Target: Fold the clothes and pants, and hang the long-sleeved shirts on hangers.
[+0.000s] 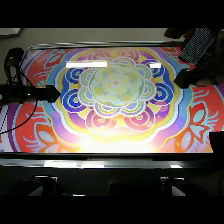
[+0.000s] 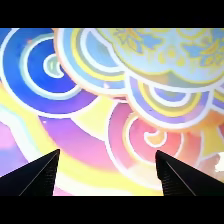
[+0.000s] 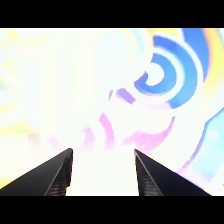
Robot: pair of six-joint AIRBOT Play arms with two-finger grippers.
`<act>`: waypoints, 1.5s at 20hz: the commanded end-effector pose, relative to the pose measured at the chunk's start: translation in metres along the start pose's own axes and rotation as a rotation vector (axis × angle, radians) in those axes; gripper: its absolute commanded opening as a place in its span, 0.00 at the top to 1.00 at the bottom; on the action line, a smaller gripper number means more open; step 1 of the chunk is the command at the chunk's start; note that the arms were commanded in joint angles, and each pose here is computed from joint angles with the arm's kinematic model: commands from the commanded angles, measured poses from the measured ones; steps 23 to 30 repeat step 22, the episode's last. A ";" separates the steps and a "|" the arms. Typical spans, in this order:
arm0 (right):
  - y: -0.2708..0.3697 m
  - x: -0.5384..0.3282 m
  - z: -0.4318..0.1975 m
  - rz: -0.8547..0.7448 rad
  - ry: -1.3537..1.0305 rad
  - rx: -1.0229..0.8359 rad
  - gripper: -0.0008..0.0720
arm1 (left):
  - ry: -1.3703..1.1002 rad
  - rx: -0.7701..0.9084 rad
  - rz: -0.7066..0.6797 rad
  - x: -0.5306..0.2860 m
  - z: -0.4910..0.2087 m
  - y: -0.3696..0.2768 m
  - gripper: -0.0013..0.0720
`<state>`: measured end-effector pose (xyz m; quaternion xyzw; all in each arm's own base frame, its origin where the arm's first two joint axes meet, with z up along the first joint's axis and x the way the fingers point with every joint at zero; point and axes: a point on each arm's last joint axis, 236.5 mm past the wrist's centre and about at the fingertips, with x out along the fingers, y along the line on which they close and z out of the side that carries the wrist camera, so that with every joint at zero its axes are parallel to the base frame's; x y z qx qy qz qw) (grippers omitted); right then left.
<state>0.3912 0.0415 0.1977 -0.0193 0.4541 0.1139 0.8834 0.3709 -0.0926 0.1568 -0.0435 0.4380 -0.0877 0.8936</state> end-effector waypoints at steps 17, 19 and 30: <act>0.095 0.063 -0.091 0.083 0.295 -0.156 0.95 | 0.046 0.053 0.186 -0.011 -0.026 0.082 0.94; 0.095 0.063 -0.091 0.083 0.295 -0.156 0.95 | 0.047 0.053 0.187 -0.011 -0.026 0.082 0.94; 0.095 0.063 -0.091 0.083 0.295 -0.156 0.95 | 0.047 0.053 0.186 -0.011 -0.026 0.082 0.94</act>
